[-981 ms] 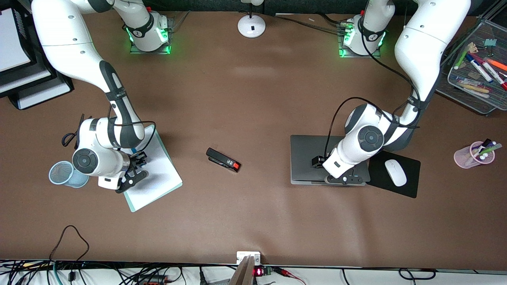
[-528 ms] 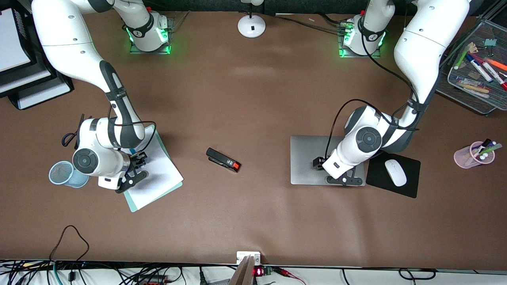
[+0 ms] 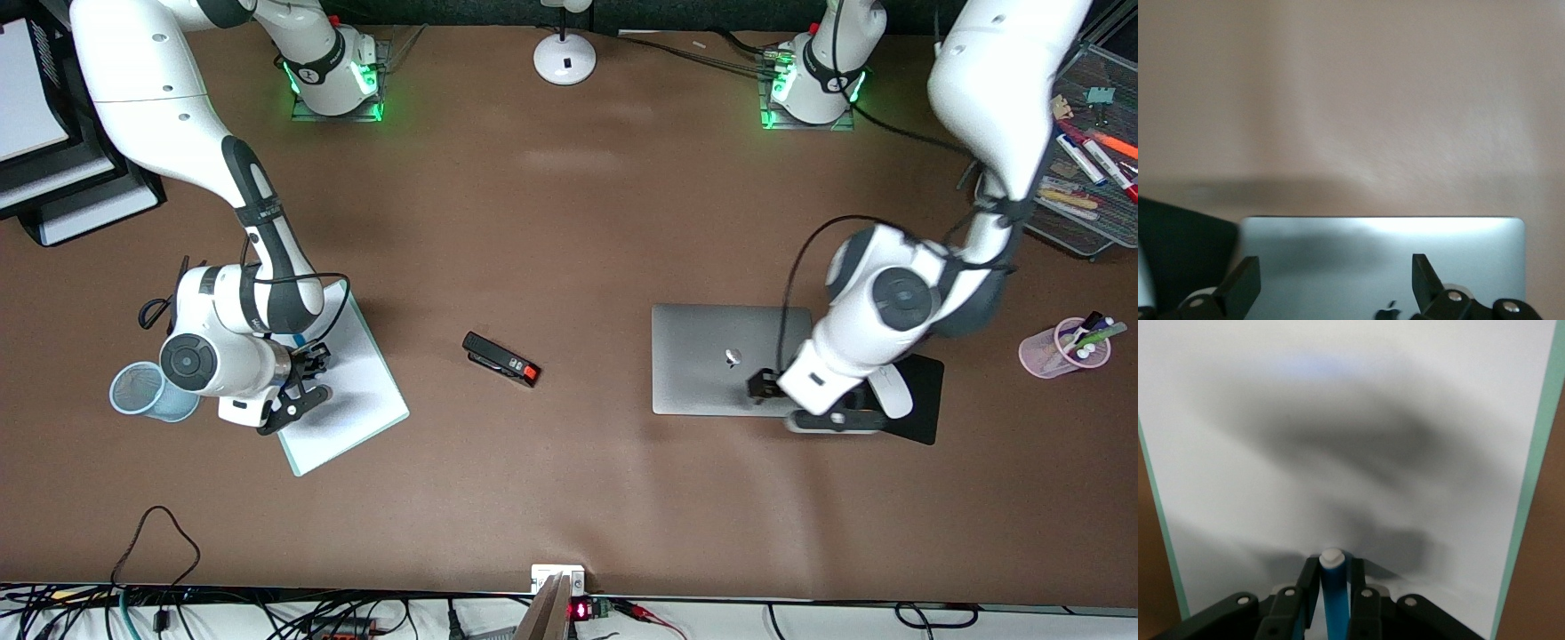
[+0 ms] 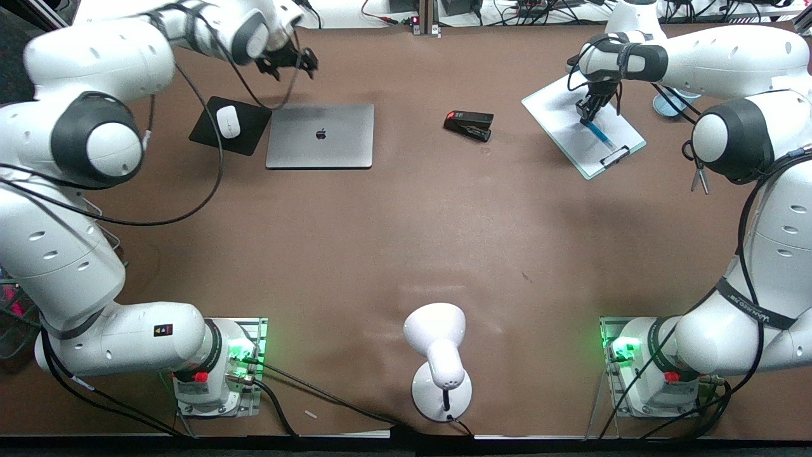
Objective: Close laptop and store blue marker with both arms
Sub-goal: 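Press the laptop lid shut with the left gripper and lift it away, then carry the blue marker with the right gripper over the light blue cup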
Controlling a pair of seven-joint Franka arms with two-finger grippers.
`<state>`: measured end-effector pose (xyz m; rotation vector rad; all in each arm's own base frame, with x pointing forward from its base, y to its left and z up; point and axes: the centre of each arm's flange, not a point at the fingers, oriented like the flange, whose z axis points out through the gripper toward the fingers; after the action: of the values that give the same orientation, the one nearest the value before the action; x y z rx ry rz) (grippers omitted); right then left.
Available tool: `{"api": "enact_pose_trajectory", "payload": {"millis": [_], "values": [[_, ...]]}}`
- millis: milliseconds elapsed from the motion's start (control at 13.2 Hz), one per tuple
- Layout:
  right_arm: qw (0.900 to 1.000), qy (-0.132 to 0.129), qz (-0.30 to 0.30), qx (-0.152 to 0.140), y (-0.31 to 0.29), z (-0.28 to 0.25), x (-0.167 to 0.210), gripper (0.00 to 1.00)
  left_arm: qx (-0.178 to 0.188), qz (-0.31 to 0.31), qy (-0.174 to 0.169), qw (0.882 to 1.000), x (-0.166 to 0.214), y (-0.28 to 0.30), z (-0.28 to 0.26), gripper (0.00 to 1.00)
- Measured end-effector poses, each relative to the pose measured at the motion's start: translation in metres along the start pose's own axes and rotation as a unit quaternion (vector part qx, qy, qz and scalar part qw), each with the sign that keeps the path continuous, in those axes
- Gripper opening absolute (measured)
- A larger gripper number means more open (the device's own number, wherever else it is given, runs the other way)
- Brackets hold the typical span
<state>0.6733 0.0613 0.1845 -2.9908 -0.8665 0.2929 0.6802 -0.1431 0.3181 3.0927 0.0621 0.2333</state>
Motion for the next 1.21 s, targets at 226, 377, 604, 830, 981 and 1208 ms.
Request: {"api": "enact_pose_trajectory", "payload": {"millis": [226, 377, 604, 830, 981, 1208], "values": [[1.000, 0.000, 0.002, 0.001, 0.000, 0.000, 0.000, 0.18, 0.016, -0.022, 0.025, 0.999, 0.012, -0.037, -0.051, 1.00], [1.000, 0.001, 0.002, 0.001, 0.000, 0.000, 0.000, 0.18, 0.032, -0.031, 0.024, 0.999, 0.016, -0.056, -0.083, 1.00], [1.000, 0.001, 0.004, 0.001, 0.002, 0.000, -0.001, 0.18, 0.055, -0.029, -0.009, 0.998, 0.024, -0.067, -0.136, 1.00], [1.000, 0.003, 0.008, 0.000, 0.008, -0.003, -0.003, 0.18, 0.057, -0.057, -0.040, 0.996, 0.029, -0.090, -0.177, 1.00], [1.000, 0.018, 0.008, -0.007, 0.010, -0.025, 0.003, 0.18, 0.054, -0.080, -0.072, 0.993, 0.026, -0.118, -0.204, 1.00], [0.999, 0.032, 0.007, -0.014, 0.014, -0.114, 0.001, 0.18, 0.042, -0.068, -0.074, 0.994, 0.023, -0.124, -0.257, 1.00]]}}
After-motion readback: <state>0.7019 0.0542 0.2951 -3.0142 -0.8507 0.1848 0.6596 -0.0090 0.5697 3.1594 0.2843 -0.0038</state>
